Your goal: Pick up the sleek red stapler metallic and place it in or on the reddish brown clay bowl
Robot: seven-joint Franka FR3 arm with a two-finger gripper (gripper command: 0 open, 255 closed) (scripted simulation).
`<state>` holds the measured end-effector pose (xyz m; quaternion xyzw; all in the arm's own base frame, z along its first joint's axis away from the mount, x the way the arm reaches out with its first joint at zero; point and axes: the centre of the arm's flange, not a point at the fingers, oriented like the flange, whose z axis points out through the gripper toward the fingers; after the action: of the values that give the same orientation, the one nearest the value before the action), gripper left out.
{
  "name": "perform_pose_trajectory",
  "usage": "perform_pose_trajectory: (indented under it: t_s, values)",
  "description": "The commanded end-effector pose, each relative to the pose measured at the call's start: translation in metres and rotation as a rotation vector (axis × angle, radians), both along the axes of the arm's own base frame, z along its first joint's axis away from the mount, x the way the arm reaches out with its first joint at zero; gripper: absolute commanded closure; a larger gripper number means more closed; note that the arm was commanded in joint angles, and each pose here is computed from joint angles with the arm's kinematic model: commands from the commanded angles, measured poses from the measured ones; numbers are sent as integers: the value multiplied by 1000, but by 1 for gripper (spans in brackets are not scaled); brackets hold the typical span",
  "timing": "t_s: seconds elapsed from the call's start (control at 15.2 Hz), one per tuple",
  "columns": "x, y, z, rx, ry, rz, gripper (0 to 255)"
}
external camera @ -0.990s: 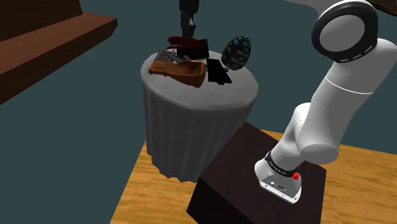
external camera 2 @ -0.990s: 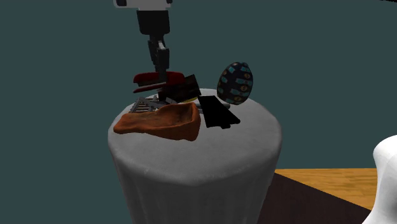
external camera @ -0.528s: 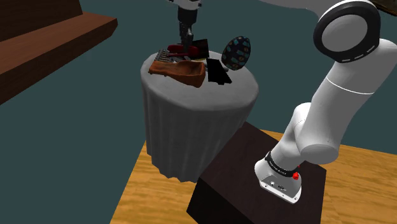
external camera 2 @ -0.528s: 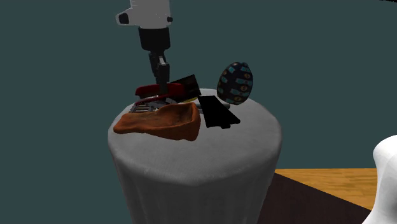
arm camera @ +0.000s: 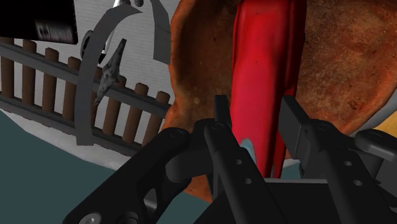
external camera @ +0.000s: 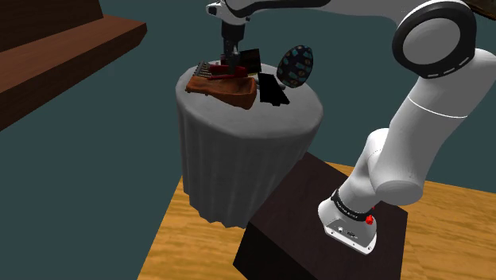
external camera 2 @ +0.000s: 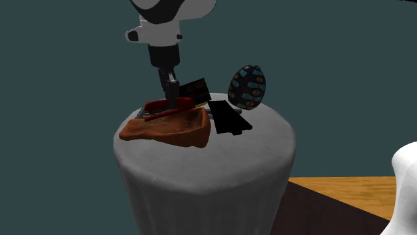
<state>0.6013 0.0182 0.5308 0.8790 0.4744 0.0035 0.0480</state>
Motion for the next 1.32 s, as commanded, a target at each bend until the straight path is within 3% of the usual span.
perform_pose_trajectory:
  t_s: [0.0,0.26,0.33,0.66,0.92,1.25]
  values:
    - [0,0,0,0,-1,0,255]
    - [0,0,0,0,-1,0,255]
    - [0,0,0,0,-1,0,0]
    - [0,0,0,0,-1,0,0]
    - [-3,4,49,0,-1,0,0]
    - [-3,4,49,0,-1,0,0]
